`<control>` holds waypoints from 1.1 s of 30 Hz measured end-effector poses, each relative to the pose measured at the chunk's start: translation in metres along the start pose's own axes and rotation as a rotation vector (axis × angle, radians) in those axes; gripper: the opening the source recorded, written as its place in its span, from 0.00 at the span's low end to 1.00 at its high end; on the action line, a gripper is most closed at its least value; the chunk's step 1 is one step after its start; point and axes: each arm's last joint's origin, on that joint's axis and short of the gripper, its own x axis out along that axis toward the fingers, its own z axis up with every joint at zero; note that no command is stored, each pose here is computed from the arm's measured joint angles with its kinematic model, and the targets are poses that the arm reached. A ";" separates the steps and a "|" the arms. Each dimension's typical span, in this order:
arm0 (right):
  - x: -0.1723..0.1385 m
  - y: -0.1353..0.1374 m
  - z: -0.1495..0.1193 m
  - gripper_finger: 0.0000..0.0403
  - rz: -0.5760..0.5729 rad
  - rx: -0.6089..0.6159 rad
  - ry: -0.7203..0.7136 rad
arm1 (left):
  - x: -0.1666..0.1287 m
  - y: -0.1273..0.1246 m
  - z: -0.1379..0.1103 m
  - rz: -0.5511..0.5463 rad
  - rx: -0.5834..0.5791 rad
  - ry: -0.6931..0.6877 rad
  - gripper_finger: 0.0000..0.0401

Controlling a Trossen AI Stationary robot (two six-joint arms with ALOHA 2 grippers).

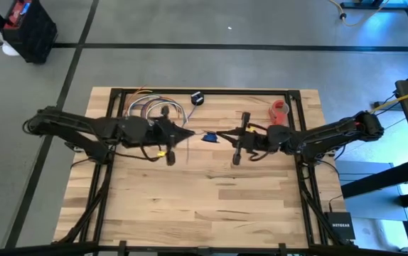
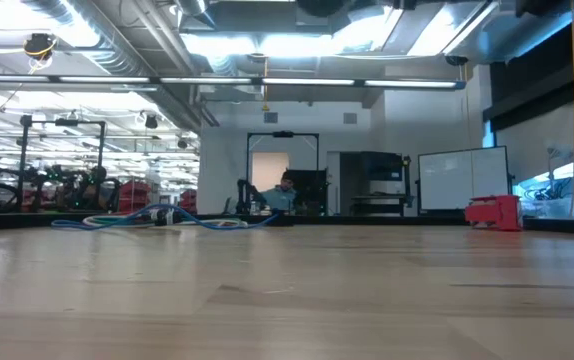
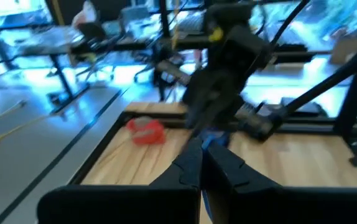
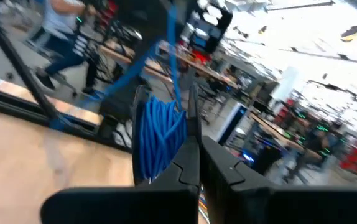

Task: Coil cords
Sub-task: Coil the blue wire onto the black spool

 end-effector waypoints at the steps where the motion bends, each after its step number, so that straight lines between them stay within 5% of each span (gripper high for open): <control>1: 0.004 0.001 -0.001 0.01 -0.013 -0.006 0.017 | 0.005 -0.003 0.000 -0.009 0.004 -0.011 0.00; 8: 0.028 0.006 -0.006 0.01 -0.174 -0.016 0.138 | 0.035 -0.020 -0.016 -0.015 0.023 0.018 0.00; 20: 0.037 0.007 -0.002 0.01 -0.196 0.097 0.112 | 0.079 -0.043 -0.043 -0.022 0.056 0.017 0.00; 33: 0.022 -0.010 0.023 0.01 -0.192 0.186 -0.015 | 0.088 -0.046 -0.056 0.017 0.090 0.092 0.00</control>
